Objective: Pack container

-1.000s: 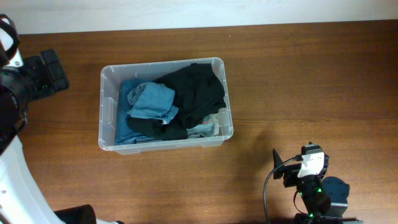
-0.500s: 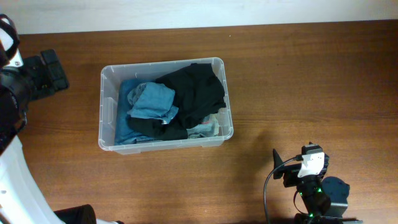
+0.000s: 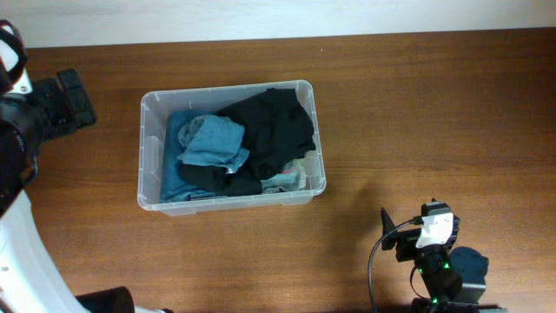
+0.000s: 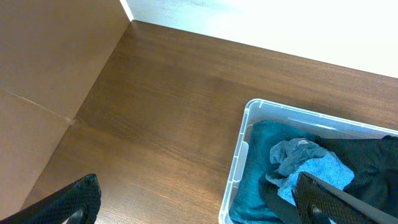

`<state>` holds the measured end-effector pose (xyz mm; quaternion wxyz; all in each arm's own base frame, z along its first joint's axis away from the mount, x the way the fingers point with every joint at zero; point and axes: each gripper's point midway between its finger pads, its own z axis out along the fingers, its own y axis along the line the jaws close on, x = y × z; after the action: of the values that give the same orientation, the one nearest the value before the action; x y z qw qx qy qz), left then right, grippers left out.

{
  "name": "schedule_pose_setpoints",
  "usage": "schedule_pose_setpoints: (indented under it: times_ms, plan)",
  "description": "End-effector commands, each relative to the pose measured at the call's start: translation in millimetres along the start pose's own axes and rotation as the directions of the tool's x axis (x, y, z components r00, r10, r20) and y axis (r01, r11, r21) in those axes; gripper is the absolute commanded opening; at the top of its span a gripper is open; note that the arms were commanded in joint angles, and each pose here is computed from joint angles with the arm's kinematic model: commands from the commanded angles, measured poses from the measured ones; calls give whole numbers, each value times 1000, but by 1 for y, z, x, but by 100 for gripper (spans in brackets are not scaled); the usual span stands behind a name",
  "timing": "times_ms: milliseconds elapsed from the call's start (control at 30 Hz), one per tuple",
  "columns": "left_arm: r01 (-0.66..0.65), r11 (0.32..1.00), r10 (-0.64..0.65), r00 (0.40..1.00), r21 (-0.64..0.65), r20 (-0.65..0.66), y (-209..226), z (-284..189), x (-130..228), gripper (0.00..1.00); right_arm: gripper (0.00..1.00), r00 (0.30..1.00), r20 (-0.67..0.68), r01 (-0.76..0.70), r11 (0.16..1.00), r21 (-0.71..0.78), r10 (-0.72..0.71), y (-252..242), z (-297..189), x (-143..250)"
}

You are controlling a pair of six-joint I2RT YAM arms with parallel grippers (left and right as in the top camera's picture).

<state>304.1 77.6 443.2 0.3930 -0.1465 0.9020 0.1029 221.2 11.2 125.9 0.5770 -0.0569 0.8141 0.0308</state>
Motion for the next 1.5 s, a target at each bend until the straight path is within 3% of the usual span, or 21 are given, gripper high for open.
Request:
schedule_pose_setpoints:
  times_ms: [0, 167, 400, 700, 900, 1067, 1467]
  plan:
    - [18, 999, -21, 997, 35, 79, -1, -15, -5, 99, 98, 1000, 4, -9, 1000, 8, 9, -2, 1, 1]
    - [-31, 982, -7, 979, 186, 202, -32, 13, 5, 99, 98, 1000, 4, -9, 1000, 8, 9, -2, 1, 1]
    - [-46, 967, -19, 967, 249, 255, -48, 77, 103, 99, 98, 1000, 4, -9, 1000, 8, 9, -2, 1, 1]
    - [-69, 950, -35, 946, 305, 322, -54, 113, 223, 99, 98, 1000, 4, -9, 1000, 8, 9, -2, 1, 1]
    - [-74, 949, -47, 928, 307, 370, -53, 128, 273, 99, 98, 1000, 4, -9, 1000, 8, 9, -2, 1, 1]
    - [-76, 949, -50, 922, 307, 384, -54, 145, 297, 99, 98, 1000, 4, -9, 1000, 8, 9, -2, 1, 1]
    - [-83, 951, -49, 911, 297, 410, -53, 142, 292, 99, 98, 1000, 4, -9, 1000, 8, 9, -2, 1, 1]
